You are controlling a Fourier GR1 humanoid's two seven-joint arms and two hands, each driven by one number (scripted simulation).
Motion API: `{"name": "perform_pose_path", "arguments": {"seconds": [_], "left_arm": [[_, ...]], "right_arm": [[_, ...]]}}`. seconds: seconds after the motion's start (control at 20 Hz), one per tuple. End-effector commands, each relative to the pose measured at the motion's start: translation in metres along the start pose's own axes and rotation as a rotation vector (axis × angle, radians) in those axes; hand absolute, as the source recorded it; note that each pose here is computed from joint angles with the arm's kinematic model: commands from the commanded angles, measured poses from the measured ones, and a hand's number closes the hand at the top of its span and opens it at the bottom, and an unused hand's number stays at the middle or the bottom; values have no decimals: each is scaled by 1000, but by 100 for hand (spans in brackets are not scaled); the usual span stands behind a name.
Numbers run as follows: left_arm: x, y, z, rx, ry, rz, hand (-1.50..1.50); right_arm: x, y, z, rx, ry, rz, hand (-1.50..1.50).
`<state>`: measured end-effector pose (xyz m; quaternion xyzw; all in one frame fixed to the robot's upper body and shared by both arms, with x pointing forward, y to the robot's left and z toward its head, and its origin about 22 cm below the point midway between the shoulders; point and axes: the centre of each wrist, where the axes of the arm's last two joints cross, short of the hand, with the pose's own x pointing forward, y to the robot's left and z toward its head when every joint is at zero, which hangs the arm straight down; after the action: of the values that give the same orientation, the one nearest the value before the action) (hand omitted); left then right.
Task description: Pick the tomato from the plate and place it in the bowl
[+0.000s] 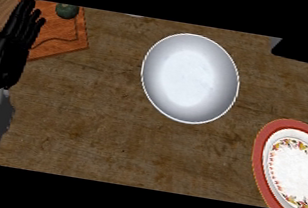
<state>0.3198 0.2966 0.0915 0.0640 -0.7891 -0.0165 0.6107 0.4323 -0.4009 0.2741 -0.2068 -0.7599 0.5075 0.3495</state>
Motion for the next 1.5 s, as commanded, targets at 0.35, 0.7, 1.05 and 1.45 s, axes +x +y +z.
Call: {"name": "perform_pose_path", "arguments": {"seconds": [0.35, 0.7, 1.05, 1.45], "left_arm": [[-22, -2, 18, 24, 31, -13, 0], [-5, 23, 13, 55, 29, -8, 0], [2, 30, 16, 72, 37, -25, 0], [-4, 29, 22, 79, 27, -21, 0]], "right_arm": [[49, 6, -89, 232, -242, -297, 150], [82, 58, -143, 384, -281, -279, 150], [113, 116, -176, 474, -312, -284, 150], [130, 206, -177, 476, -240, -118, 150]]}}
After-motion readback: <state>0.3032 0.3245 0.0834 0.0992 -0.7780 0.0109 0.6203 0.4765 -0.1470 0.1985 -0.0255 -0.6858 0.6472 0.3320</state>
